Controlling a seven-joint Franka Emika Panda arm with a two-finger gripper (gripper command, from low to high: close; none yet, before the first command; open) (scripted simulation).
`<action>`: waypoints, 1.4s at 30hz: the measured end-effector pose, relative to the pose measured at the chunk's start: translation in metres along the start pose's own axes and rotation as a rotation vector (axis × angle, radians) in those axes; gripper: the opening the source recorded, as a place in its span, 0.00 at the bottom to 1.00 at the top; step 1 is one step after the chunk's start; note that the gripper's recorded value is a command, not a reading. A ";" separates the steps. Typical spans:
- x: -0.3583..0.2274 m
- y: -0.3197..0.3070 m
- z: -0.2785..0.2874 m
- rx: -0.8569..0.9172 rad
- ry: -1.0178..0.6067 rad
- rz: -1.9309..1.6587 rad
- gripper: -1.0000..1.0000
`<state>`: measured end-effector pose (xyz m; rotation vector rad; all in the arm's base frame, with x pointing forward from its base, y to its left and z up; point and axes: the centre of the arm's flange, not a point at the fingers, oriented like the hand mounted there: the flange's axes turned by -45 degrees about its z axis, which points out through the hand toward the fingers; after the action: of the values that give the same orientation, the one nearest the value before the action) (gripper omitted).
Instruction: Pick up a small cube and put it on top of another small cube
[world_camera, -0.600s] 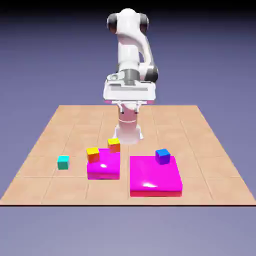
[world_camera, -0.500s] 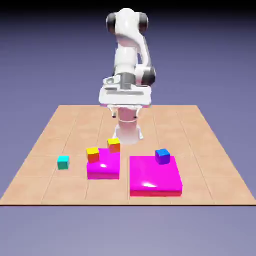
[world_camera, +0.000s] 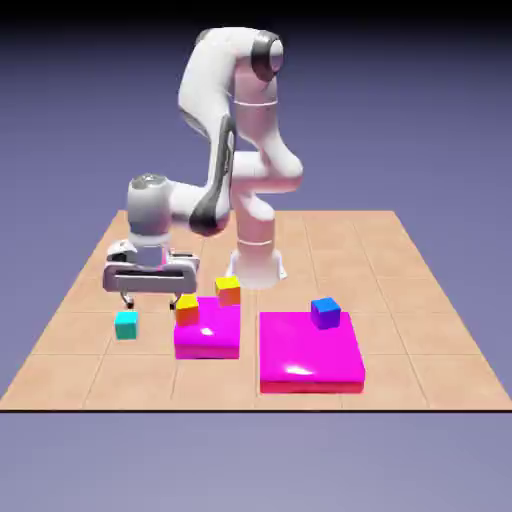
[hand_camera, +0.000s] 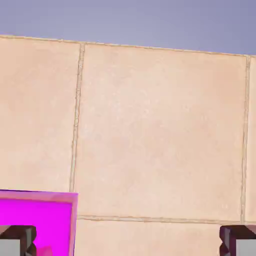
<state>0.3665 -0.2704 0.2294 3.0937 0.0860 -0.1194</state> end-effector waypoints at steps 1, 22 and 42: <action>-0.010 0.012 0.012 0.009 -0.045 -0.003 0.50; -0.039 0.040 0.035 0.054 -0.178 -0.002 0.00; -0.004 -0.104 -0.032 0.050 -0.184 0.042 1.00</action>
<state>0.3589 -0.1656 0.2573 3.1140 0.0112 -0.4089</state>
